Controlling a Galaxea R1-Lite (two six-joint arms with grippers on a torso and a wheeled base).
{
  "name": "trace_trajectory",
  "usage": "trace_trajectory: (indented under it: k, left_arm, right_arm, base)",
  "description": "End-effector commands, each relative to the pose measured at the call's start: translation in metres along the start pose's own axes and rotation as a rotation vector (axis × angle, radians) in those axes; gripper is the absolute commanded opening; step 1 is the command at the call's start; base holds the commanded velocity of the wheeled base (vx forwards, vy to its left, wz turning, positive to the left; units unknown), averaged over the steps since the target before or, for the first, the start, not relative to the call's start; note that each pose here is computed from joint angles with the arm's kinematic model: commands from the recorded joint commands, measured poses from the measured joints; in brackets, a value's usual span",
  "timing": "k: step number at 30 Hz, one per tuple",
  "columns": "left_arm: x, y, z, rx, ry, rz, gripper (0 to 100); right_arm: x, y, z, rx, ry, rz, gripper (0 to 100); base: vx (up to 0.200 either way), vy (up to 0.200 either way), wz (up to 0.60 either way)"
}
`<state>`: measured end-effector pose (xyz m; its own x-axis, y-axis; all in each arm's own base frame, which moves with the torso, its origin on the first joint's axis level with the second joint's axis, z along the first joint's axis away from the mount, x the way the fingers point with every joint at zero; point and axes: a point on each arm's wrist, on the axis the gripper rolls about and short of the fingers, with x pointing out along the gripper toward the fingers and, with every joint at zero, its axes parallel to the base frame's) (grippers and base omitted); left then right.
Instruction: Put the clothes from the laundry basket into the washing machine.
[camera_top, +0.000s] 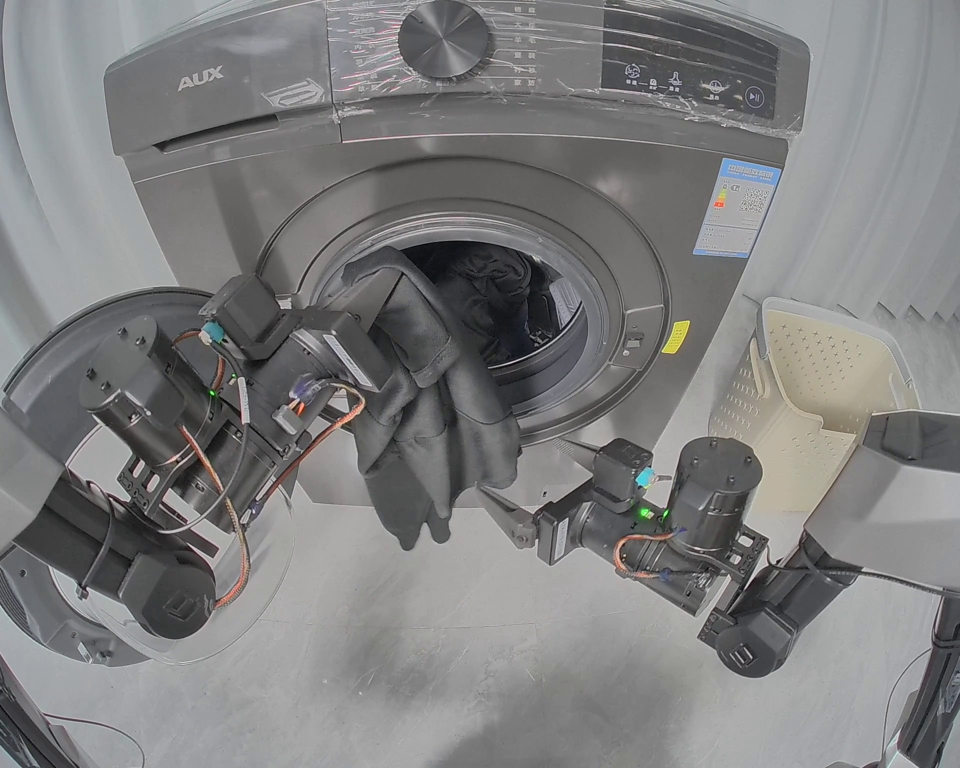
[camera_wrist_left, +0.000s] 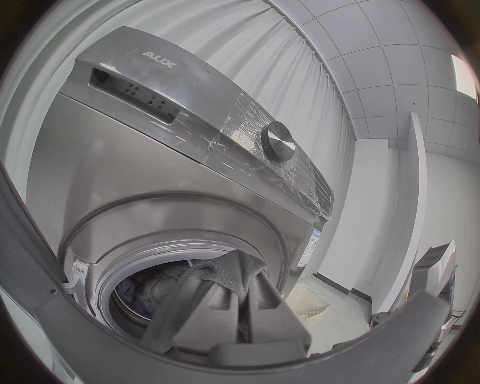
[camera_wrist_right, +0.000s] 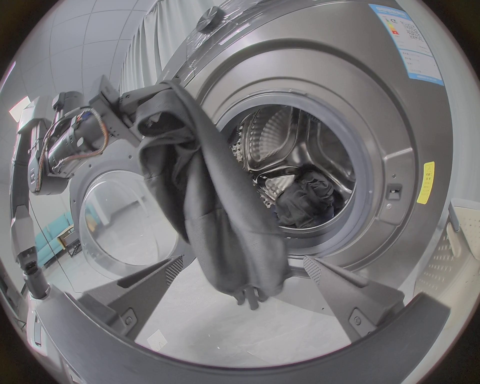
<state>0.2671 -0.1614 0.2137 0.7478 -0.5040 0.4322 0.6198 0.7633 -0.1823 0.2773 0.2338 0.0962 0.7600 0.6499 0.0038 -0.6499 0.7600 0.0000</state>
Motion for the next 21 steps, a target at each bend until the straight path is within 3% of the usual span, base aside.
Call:
trace_trajectory:
  k: [1,5,8,16,21]
  left_arm:
    - [0.002,0.001,-0.002,0.001,0.001,0.002,0]
    - [0.002,0.000,-0.001,0.001,-0.001,0.002,0]
    - [0.002,0.000,0.000,0.000,-0.004,0.000,0]
    - [0.002,-0.002,0.000,-0.001,-0.006,-0.004,0]
    - [0.002,-0.002,0.001,-0.002,-0.008,-0.001,0]
  right_arm:
    - [0.001,0.017,-0.009,-0.002,0.027,0.041,100]
    - [0.003,0.027,-0.017,-0.004,0.048,0.069,100]
    - [0.013,0.031,-0.036,-0.006,0.087,0.077,100]
    - [0.058,0.022,-0.069,-0.011,0.077,0.046,100]
    - [0.083,0.021,-0.079,-0.018,0.039,0.028,100]
  base:
    - [0.000,0.000,0.00]
    - [0.000,0.000,0.00]
    - [0.000,0.000,0.00]
    - [0.000,0.000,0.00]
    - [0.000,0.000,0.00]
